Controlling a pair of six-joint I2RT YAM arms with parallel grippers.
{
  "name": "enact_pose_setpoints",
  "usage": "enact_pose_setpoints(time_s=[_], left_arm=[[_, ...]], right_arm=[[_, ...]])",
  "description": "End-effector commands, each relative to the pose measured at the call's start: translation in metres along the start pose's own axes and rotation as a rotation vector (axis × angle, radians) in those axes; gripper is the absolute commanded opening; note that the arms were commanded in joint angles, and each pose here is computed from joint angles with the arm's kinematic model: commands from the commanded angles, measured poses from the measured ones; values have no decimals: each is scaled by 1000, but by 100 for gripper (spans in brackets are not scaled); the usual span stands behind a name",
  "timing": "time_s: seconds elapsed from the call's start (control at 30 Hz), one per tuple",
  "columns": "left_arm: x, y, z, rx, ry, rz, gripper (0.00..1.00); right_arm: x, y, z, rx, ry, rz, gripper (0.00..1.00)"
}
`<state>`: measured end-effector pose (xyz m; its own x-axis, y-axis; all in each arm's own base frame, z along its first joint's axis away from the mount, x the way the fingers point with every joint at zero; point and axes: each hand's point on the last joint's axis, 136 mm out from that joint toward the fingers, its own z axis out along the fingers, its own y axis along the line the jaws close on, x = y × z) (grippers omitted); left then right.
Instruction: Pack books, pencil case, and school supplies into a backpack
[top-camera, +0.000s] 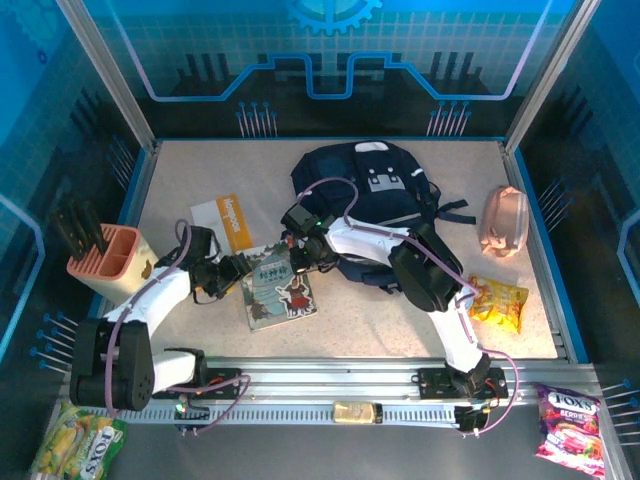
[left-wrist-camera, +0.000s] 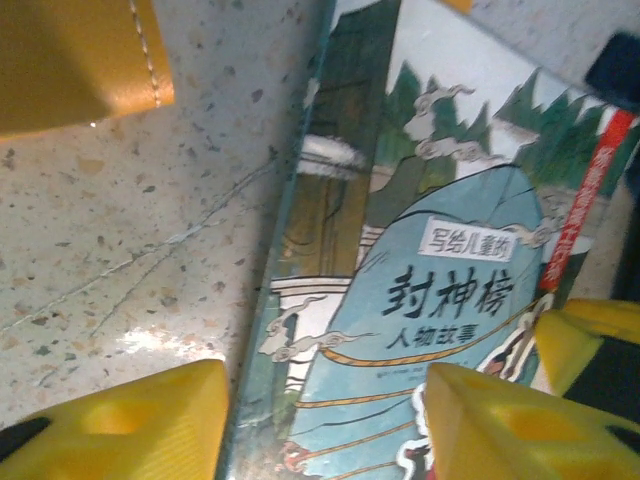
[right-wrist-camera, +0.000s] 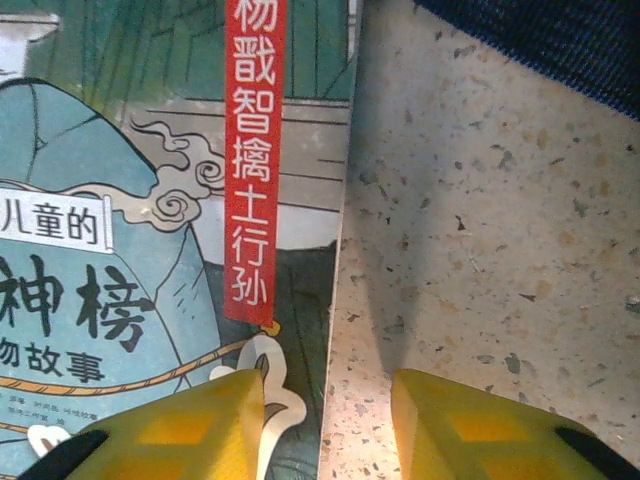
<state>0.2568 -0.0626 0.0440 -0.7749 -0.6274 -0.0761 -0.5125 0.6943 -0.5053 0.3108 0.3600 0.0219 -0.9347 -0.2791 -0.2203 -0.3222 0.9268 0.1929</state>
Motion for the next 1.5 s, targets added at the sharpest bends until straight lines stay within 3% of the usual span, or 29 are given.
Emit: enact_pose_setpoints(time_s=[0.0, 0.63, 1.1, 1.47], left_arm=[[7, 3, 9, 8, 46, -12, 52], [12, -3, 27, 63, 111, -50, 61], [13, -61, -9, 353, 85, 80, 39], [19, -49, 13, 323, 152, 13, 31]], right_arm=[[0, -2, 3, 6, 26, 18, 38], [7, -5, 15, -14, 61, 41, 37], [15, -7, 29, -46, 91, 87, 32], [14, -8, 30, -66, 89, 91, 29]])
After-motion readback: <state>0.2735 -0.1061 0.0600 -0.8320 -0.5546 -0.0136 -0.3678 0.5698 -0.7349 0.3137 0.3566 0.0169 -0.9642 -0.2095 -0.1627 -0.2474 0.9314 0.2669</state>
